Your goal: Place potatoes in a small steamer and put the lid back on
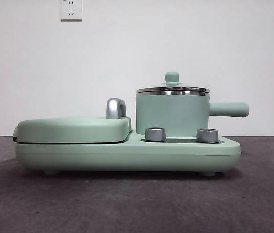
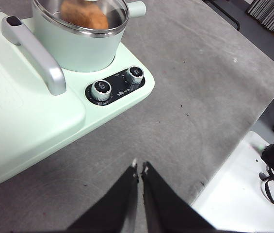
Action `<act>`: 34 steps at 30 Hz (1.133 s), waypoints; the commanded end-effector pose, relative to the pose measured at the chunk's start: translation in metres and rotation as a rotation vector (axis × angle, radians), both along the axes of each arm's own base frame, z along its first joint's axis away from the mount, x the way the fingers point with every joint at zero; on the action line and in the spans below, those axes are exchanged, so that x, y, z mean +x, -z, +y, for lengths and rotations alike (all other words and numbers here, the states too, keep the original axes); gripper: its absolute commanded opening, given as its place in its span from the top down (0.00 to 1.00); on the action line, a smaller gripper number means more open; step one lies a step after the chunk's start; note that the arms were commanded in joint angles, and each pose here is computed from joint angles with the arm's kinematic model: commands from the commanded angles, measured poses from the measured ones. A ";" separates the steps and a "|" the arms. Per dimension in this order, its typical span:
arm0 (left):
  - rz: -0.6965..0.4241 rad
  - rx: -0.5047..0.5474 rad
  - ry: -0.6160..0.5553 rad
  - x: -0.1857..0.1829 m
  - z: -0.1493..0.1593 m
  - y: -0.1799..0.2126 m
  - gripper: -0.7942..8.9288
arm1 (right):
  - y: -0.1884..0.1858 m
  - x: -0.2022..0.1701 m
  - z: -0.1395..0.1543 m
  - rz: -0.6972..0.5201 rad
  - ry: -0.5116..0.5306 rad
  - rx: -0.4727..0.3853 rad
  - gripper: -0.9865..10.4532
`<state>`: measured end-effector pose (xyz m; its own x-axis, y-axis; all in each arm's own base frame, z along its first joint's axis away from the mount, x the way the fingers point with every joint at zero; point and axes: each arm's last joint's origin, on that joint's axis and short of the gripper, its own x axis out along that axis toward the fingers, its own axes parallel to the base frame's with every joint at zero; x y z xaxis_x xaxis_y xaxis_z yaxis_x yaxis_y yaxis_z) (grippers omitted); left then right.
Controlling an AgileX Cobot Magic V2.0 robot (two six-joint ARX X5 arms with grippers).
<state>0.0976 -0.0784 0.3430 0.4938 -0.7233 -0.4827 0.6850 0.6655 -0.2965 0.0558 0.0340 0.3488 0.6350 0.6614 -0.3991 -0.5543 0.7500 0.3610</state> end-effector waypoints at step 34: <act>-0.392 0.019 -0.732 -0.009 0.072 0.172 0.90 | -0.004 -0.001 0.000 -0.025 -0.011 0.003 0.90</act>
<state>0.0879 -0.0068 0.1693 0.9647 -0.1652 -0.2051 0.1402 0.9814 -0.1310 0.0558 0.0341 0.3488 0.6347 0.6617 -0.3991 -0.5548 0.7497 0.3608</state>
